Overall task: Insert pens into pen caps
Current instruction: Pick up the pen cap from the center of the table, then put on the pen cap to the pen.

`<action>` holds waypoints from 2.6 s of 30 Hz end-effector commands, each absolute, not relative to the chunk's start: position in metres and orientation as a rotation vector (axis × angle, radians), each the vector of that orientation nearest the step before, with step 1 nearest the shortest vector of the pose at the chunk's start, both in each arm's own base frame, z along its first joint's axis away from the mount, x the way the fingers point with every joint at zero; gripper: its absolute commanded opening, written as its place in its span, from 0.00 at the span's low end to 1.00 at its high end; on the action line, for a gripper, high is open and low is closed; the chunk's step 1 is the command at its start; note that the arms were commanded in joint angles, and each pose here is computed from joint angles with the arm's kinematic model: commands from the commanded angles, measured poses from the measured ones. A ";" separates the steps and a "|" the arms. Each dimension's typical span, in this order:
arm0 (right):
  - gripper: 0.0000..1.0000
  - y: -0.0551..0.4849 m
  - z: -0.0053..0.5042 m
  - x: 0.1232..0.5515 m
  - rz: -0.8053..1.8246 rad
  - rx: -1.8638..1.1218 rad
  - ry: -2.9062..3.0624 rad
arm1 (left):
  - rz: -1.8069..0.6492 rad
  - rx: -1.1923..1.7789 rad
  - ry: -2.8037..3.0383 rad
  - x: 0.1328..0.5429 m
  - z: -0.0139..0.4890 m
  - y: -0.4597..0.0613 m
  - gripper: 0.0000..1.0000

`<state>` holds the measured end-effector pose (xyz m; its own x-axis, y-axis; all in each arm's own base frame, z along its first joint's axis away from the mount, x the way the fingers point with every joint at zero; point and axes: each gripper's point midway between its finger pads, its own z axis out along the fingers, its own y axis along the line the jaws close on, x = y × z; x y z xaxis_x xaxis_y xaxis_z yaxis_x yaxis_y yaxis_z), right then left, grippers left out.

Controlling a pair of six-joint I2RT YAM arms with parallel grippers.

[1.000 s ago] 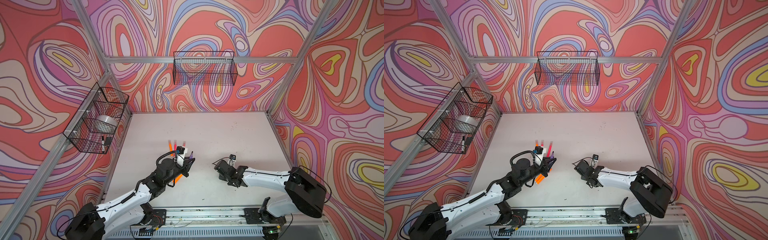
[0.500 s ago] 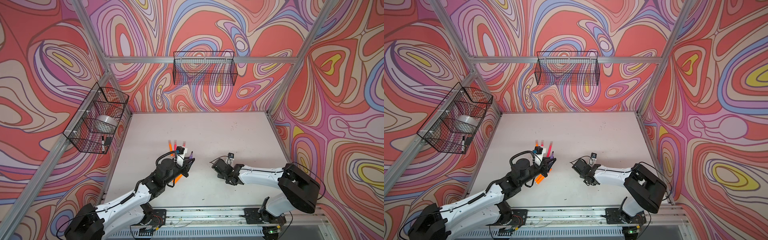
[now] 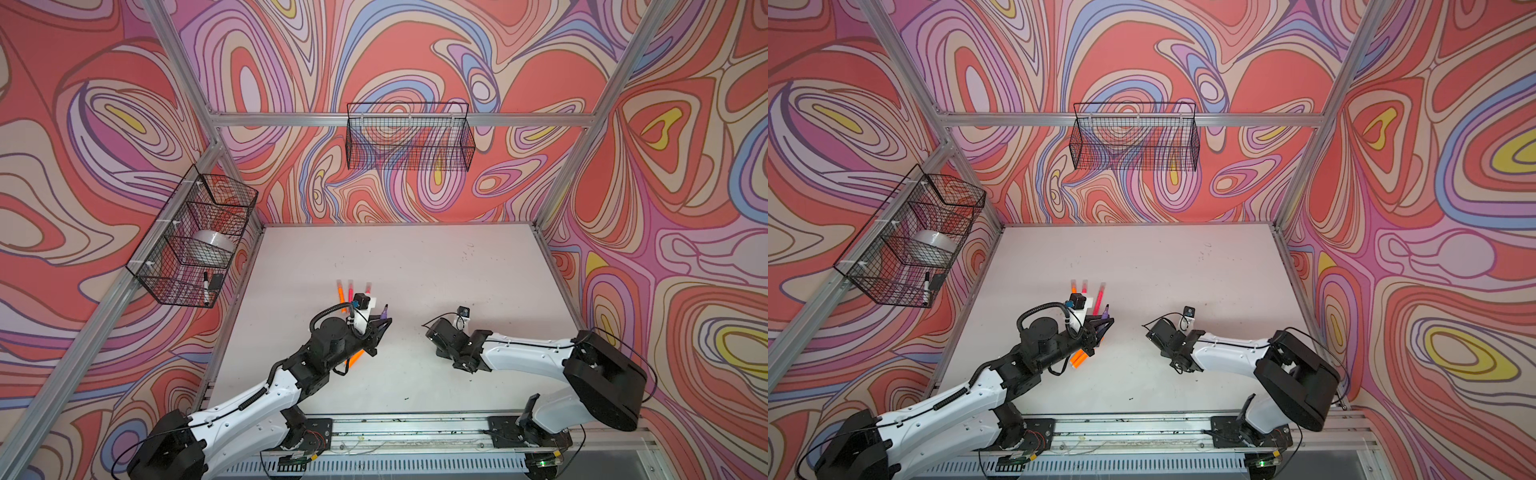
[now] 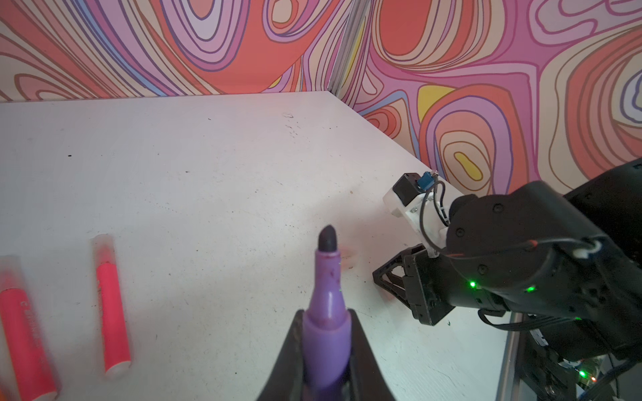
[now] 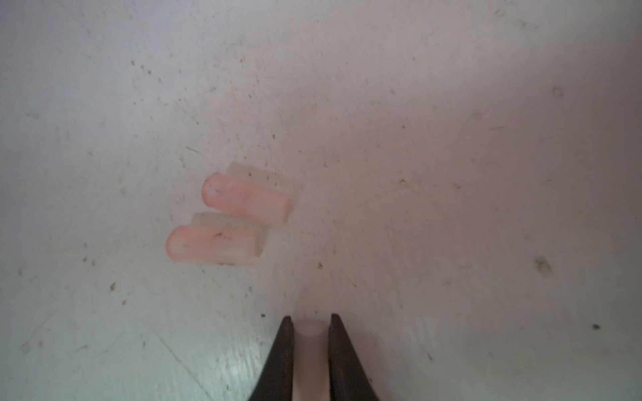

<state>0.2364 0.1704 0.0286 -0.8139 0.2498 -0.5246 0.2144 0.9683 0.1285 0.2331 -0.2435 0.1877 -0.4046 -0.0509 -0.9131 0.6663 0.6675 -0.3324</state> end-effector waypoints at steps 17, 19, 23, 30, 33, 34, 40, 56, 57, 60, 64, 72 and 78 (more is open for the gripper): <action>0.00 0.240 0.253 0.278 0.763 0.096 1.915 | -1.082 0.660 1.661 0.188 0.229 -0.292 0.00; 0.00 0.242 0.269 0.278 0.800 0.090 1.856 | -1.094 0.675 1.653 0.185 0.229 -0.297 0.00; 0.00 0.243 0.291 0.278 0.862 0.103 1.767 | -1.105 0.675 1.641 0.185 0.230 -0.300 0.00; 0.00 0.264 0.308 0.276 0.992 0.047 1.680 | -1.054 0.652 1.657 0.199 0.229 -0.306 0.00; 0.00 0.272 0.308 0.273 1.057 0.032 1.668 | -1.031 0.618 1.676 0.206 0.229 -0.305 0.00; 0.00 0.274 0.306 0.272 1.074 0.026 1.669 | -1.029 0.615 1.679 0.207 0.230 -0.305 0.00; 0.00 0.279 0.293 0.267 1.147 0.034 1.679 | -1.028 0.610 1.672 0.209 0.234 -0.307 0.00; 0.00 0.292 0.281 0.253 1.212 0.018 1.692 | -1.001 0.565 1.682 0.220 0.235 -0.308 0.00; 0.00 0.293 0.280 0.253 1.209 0.018 1.693 | -1.003 0.567 1.679 0.219 0.237 -0.308 0.00; 0.00 0.292 0.278 0.255 1.194 0.025 1.699 | -1.004 0.567 1.678 0.219 0.238 -0.308 0.00; 0.00 0.292 0.276 0.256 1.186 0.027 1.700 | -1.002 0.564 1.674 0.219 0.239 -0.307 0.00; 0.00 0.293 0.270 0.254 1.192 0.032 1.710 | -0.987 0.545 1.678 0.221 0.238 -0.305 0.00; 0.00 0.296 0.266 0.253 1.188 0.031 1.715 | -0.984 0.522 1.675 0.225 0.241 -0.303 0.00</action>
<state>0.2543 0.2944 0.2733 -0.4897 0.5179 -0.7014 -0.4825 0.5091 0.7127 0.2196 -0.3021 0.2114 -0.3729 -0.0594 -0.9260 0.7481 0.5710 -0.3379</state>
